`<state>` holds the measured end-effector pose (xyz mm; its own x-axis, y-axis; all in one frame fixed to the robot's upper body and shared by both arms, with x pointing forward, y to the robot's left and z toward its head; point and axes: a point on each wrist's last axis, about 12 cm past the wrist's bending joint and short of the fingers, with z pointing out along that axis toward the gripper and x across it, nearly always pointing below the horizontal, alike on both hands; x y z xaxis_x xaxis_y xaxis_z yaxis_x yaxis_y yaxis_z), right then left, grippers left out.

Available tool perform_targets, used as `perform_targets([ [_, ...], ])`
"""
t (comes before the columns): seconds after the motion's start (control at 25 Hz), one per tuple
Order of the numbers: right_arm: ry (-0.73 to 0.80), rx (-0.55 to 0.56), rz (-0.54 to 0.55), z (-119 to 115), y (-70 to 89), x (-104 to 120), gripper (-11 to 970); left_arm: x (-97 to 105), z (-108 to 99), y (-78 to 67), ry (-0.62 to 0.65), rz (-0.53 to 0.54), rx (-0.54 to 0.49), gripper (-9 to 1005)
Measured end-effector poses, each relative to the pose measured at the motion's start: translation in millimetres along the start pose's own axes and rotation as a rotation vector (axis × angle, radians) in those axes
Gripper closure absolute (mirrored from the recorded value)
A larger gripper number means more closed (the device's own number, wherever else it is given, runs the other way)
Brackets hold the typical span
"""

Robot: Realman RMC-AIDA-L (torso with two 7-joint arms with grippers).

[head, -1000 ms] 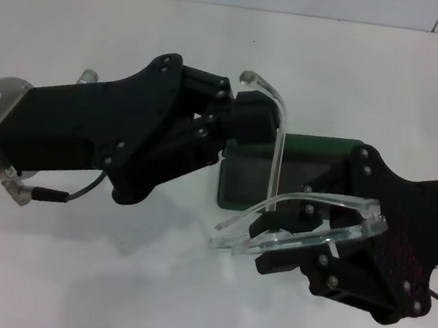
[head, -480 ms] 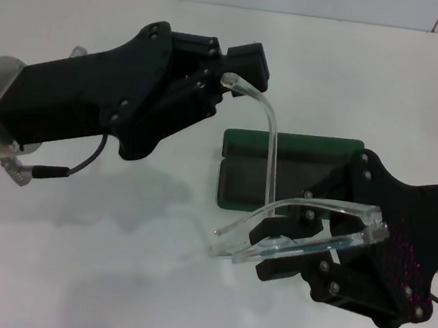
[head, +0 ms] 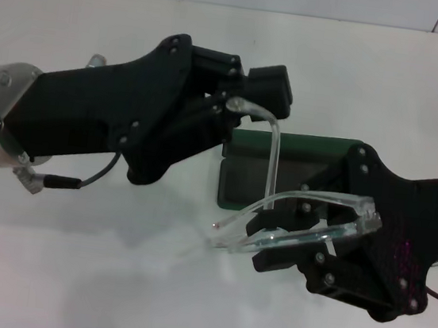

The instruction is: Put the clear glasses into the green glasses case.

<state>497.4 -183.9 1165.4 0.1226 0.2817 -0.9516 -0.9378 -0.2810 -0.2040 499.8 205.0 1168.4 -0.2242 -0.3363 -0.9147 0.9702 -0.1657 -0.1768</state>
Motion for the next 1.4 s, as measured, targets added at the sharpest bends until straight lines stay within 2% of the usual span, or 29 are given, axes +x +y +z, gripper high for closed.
perform_targets([
  [0.32, 0.005, 0.006, -0.002, 0.5, -2.0, 0.0, 840, 1.6, 5.5, -3.1, 0.004, -0.010, 0.051, 937],
  [1.4, 0.006, 0.016, -0.009, -1.7, -0.4, 0.8, 840, 9.5, 9.8, -9.2, 0.021, -0.048, 0.098, 938],
])
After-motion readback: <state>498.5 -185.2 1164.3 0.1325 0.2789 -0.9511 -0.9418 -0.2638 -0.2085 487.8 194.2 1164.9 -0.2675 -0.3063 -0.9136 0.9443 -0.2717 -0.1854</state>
